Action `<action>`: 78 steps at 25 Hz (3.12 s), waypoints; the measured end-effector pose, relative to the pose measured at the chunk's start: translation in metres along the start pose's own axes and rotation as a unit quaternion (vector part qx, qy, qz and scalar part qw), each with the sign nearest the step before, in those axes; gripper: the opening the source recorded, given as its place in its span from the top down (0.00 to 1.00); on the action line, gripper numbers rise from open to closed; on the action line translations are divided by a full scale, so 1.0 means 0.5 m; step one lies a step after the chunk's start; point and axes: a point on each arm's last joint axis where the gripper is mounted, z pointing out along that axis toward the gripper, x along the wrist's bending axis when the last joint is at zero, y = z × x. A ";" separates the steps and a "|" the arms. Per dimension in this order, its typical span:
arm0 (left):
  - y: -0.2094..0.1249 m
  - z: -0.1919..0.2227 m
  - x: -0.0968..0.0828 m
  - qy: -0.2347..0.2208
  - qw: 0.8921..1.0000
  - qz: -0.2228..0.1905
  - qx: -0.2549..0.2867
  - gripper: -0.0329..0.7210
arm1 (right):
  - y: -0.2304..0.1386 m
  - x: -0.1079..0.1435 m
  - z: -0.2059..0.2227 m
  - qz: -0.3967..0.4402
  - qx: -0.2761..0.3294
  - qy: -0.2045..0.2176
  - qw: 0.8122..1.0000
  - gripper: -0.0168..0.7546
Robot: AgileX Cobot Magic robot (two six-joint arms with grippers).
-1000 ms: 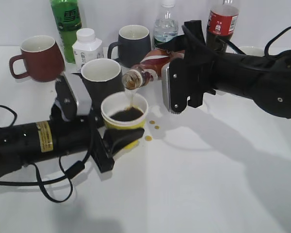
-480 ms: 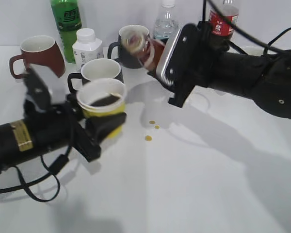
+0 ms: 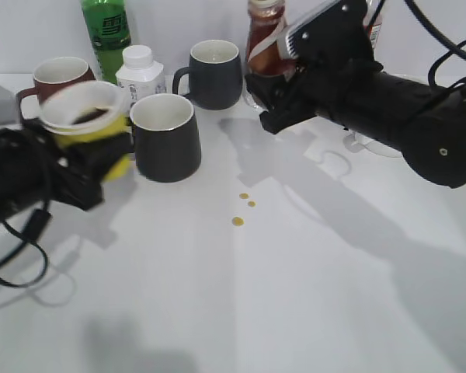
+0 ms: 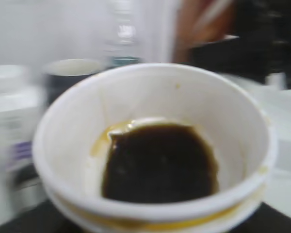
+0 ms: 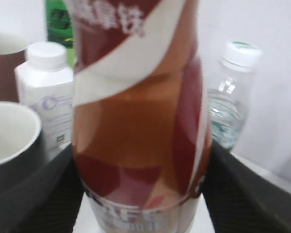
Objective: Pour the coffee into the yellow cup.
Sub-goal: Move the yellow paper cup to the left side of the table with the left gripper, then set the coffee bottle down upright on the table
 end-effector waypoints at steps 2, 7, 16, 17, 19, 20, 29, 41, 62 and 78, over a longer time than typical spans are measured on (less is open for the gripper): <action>0.005 -0.009 0.023 0.026 1.000 -0.002 -0.001 0.39 | 0.000 -0.002 0.000 0.033 -0.001 -0.007 0.999 0.32; 0.002 -0.024 0.073 0.079 0.997 -0.006 0.004 0.39 | 0.000 -0.010 0.000 0.079 -0.001 -0.028 0.996 0.32; 0.002 -0.025 0.124 0.132 0.991 0.008 0.003 0.39 | -0.041 -0.004 0.015 0.095 0.020 -0.035 0.995 0.32; -0.002 -0.018 0.129 0.135 0.991 0.009 0.006 0.40 | -0.043 -0.004 0.017 0.097 0.018 -0.037 0.994 0.32; -0.007 0.000 0.142 0.138 0.990 0.009 0.010 0.40 | -0.050 -0.004 0.020 0.103 0.014 -0.043 0.994 0.32; -0.011 0.011 0.148 0.138 0.990 0.008 0.012 0.40 | -0.053 -0.004 0.021 0.106 0.013 -0.046 0.993 0.32; -0.079 0.083 0.188 0.139 0.989 -0.007 0.053 0.40 | -0.068 -0.008 0.025 0.121 0.018 -0.064 0.990 0.32; -0.116 0.100 0.195 0.136 0.989 -0.015 0.058 0.26 | -0.068 -0.011 0.025 0.123 0.017 -0.072 0.990 0.32; -0.104 0.011 0.155 0.158 0.982 -0.033 0.101 0.15 | -0.175 0.030 0.068 0.148 0.037 -0.036 0.988 0.32; -0.051 -0.080 0.120 0.198 0.957 -0.115 0.175 0.18 | -0.179 0.041 0.060 0.150 0.060 -0.009 0.987 0.18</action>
